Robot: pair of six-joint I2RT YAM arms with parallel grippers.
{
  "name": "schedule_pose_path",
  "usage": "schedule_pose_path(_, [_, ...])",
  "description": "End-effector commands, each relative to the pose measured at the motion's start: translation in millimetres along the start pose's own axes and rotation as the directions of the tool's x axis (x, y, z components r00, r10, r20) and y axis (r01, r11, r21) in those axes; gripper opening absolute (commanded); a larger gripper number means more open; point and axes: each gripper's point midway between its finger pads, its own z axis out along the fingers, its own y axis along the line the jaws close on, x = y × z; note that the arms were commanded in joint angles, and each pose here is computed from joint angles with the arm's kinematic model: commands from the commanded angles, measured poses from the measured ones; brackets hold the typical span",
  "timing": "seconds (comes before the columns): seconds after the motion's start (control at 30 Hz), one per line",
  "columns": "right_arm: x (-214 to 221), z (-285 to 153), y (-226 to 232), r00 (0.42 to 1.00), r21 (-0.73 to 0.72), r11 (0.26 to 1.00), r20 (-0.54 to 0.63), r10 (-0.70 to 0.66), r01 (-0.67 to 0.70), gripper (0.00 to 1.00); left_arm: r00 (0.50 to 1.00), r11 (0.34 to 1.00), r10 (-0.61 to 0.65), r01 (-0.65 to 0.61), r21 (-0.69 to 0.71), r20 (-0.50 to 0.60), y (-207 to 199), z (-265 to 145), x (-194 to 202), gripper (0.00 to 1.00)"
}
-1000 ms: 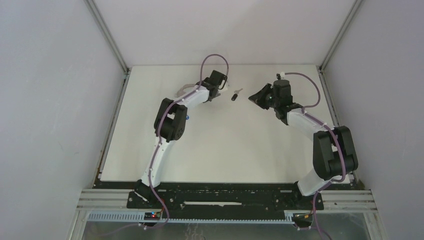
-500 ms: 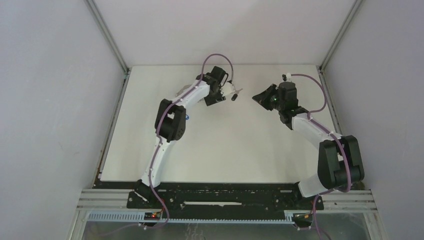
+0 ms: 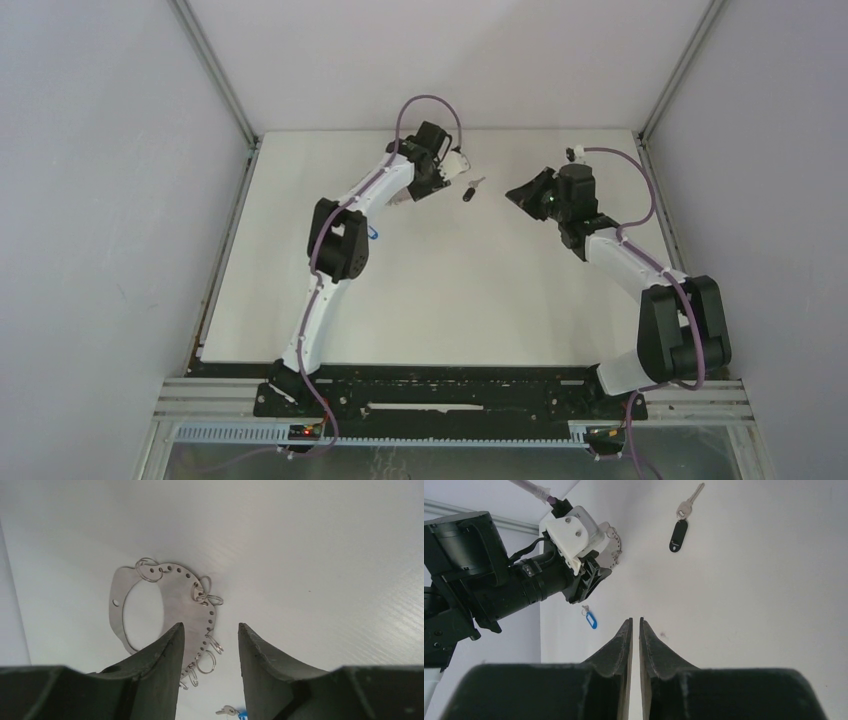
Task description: Put the keys on the keyring
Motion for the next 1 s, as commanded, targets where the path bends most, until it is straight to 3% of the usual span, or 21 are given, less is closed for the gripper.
schedule_pose_path(0.0, [-8.9, -7.8, 11.8, 0.999, -0.027, 0.999, 0.038, -0.021, 0.022, 0.16, 1.000, 1.000, -0.017, 0.017, -0.007, -0.017, 6.3, 0.8, 1.9, 0.48])
schedule_pose_path(0.4, [-14.7, -8.5, 14.2, 0.998, -0.027, 1.000, 0.066, -0.007, 0.009, 0.14, 0.993, 0.995, 0.084, -0.080, 0.063, -0.079, -13.3, 9.5, 12.8, 0.47])
schedule_pose_path(0.77, [-5.3, -19.6, 25.3, 0.997, -0.065, 0.998, 0.071, -0.010, 0.014, 0.08, 0.981, 0.980, 0.183, -0.178, 0.088, -0.057, -10.1, 11.2, 11.9, 0.22])
schedule_pose_path(0.87, [-6.0, -22.4, 29.3, 0.997, -0.080, 0.997, 0.072, -0.013, 0.019, 0.04, 0.975, 0.973, 0.215, -0.210, 0.100, -0.047, -11.1, 11.5, 11.2, 0.01])
schedule_pose_path(0.97, [-7.1, -23.1, 29.3, 0.997, -0.080, 0.996, 0.076, -0.019, 0.025, 0.01, 0.969, 0.955, 0.245, -0.236, 0.181, -0.026, -29.0, 2.7, 16.7, 0.00])
